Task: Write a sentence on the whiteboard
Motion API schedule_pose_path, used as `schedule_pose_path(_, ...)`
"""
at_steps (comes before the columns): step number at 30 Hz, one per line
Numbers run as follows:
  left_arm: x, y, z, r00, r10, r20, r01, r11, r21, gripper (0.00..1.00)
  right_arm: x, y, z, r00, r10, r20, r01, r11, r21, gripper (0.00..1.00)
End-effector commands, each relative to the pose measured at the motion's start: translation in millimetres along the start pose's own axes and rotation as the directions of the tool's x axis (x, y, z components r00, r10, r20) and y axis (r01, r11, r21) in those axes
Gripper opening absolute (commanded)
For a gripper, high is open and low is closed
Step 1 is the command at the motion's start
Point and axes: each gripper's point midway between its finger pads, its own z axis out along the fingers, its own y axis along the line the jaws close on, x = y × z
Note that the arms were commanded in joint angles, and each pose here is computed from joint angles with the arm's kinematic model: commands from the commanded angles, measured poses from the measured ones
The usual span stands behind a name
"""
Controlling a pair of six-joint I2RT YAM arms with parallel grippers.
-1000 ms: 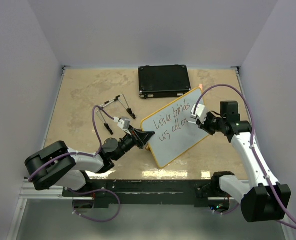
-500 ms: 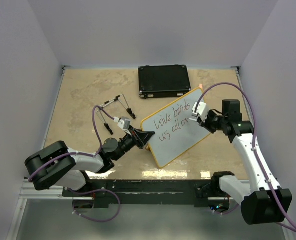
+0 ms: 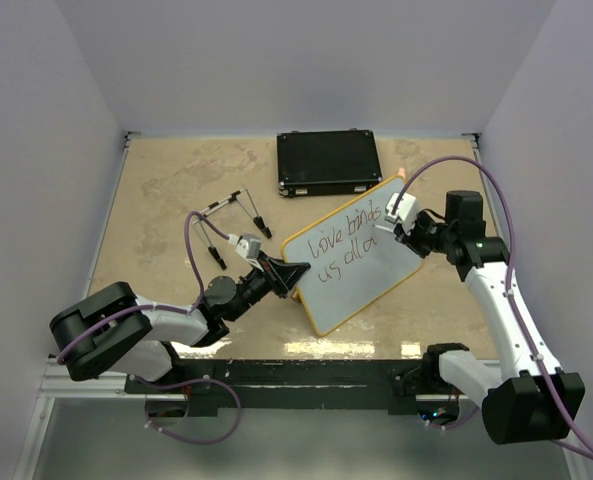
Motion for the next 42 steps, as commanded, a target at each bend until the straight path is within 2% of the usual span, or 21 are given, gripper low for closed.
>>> schedule_pose_path(1,20,2,-4,0.993,0.086,-0.080,-0.084,0.996,0.026,0.00,-12,-11,1,0.999,-0.007,0.035,0.006,1.000,0.030,0.00)
schedule_pose_path(20,18,2,-3,0.994,0.086,-0.074,-0.084,0.996,0.022,0.00,36,23,5,0.994,-0.013,-0.105,0.005,0.998,-0.070,0.00)
schedule_pose_path(27,19,2,-3,0.993,0.086,-0.076,-0.084,0.996,0.021,0.00,47,20,2,0.989,-0.010,-0.151,0.005,0.999,-0.033,0.00)
schedule_pose_path(30,19,2,-3,0.993,0.086,-0.076,-0.084,0.996,0.023,0.00,39,15,-2,0.991,-0.015,-0.134,0.014,1.000,-0.013,0.00)
schedule_pose_path(38,20,2,-4,0.993,0.086,-0.080,-0.084,0.996,0.026,0.00,-10,-3,-19,0.999,-0.032,0.003,0.031,0.999,0.044,0.00)
schedule_pose_path(42,20,1,-5,0.993,0.084,-0.077,-0.082,0.996,0.029,0.00,-15,-12,-17,1.000,-0.018,0.022,0.016,0.997,0.080,0.00)
